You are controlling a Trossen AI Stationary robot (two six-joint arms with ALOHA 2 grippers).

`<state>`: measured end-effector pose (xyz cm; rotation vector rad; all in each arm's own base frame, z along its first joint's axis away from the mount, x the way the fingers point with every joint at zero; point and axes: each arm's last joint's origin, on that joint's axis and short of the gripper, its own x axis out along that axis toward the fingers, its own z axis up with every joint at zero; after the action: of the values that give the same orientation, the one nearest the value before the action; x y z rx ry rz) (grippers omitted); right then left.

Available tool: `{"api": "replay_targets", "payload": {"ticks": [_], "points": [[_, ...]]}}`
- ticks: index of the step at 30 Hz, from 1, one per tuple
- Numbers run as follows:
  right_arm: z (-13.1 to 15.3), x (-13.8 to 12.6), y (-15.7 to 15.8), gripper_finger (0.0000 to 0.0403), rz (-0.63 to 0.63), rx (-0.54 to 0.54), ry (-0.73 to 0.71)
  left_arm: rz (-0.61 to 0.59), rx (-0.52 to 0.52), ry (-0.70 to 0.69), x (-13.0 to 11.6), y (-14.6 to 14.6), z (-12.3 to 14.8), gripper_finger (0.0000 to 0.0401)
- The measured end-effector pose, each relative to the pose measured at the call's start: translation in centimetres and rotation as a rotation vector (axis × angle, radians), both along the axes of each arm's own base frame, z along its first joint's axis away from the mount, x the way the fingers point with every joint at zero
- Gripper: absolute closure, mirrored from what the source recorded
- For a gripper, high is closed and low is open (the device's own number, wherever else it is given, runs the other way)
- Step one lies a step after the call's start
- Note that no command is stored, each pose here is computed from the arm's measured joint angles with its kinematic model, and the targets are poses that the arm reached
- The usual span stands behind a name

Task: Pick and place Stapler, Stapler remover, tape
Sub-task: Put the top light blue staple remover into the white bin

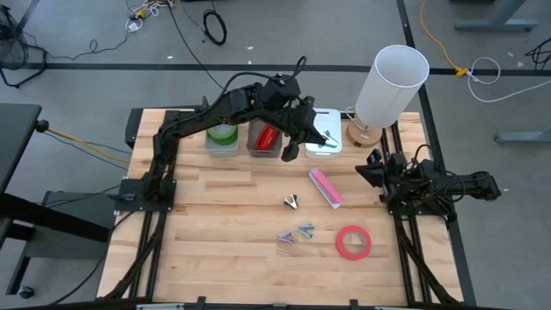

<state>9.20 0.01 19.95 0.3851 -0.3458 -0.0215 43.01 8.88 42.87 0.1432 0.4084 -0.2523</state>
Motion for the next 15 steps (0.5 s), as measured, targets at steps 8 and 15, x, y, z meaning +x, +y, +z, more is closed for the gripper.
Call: {"api": "replay_targets", "payload": {"ticks": [8, 15], "points": [[0.3, -0.1, -0.2, 0.0386, -0.067, 0.051, -0.037, 0.032, 0.017, 0.107, -0.5, 0.1, -0.9, 0.0399], [0.7, -0.3, -0.5, 0.0386, -0.144, 0.091, -0.081, 0.046, 0.097, 0.202, -1.0, 0.1, -1.8, 0.0399]]}}
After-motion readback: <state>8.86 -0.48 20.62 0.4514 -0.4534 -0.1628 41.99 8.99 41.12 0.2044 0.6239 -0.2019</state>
